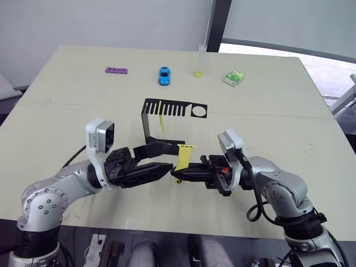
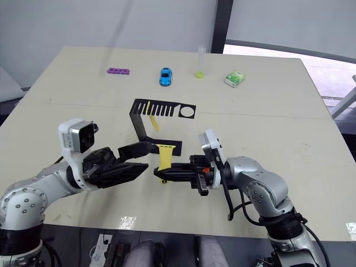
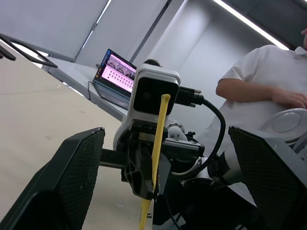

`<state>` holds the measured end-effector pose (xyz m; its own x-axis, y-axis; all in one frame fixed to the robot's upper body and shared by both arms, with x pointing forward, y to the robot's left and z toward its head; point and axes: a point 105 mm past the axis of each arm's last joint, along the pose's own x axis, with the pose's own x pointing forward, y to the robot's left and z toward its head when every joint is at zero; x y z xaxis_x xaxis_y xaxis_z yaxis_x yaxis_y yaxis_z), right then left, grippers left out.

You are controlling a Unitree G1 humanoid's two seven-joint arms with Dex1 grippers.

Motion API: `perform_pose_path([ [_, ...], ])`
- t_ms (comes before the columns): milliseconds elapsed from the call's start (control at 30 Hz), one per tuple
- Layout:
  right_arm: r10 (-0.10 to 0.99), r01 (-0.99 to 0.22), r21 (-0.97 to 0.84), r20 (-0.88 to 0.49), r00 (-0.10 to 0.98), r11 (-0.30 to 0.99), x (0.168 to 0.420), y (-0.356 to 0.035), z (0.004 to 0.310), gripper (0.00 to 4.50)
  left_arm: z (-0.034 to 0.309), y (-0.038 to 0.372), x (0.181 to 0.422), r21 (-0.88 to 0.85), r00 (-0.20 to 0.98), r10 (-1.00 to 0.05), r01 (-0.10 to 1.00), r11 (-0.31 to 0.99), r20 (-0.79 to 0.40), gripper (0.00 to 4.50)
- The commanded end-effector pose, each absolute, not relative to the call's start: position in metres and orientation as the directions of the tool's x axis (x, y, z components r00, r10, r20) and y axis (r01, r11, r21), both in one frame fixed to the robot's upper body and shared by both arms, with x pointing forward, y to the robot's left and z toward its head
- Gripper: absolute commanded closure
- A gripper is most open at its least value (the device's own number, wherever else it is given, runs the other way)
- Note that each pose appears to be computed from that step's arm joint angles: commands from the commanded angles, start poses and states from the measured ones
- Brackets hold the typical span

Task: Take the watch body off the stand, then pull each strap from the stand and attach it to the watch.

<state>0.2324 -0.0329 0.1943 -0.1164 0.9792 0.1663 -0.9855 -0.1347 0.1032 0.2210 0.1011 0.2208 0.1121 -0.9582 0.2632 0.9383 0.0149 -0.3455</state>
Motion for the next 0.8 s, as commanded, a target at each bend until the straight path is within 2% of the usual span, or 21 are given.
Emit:
perform_pose_path([
  [33,0.973,-0.984,0.075,0.179,-0.147,-0.162,0.2277,-0.0296,0.203,4.5,0.2278,0.0953,0.2194,-0.305,0.088,-0.951,0.952,-0.007,0.295,0.05],
  [133,0.973,-0.984,0.078,0.178,-0.146,-0.162,0.2285,-0.0286,0.2037,4.5,0.2284,0.0929,0.2207,-0.299,0.087,-0.949,0.954,-0.009,0.304,0.9],
  [200,0.973,-0.984,0.081,0.177,-0.145,-0.161,0.2289,-0.0283,0.2037,4.5,0.2301,0.0924,0.2221,-0.297,0.094,-0.943,0.955,-0.006,0.32,1.79],
  [800,0.977,-0.987,0.084,0.175,-0.124,-0.14,0.2312,-0.0231,0.2004,4.5,0.2283,0.0864,0.2263,-0.293,0.101,-0.929,0.956,-0.008,0.357,1.79],
])
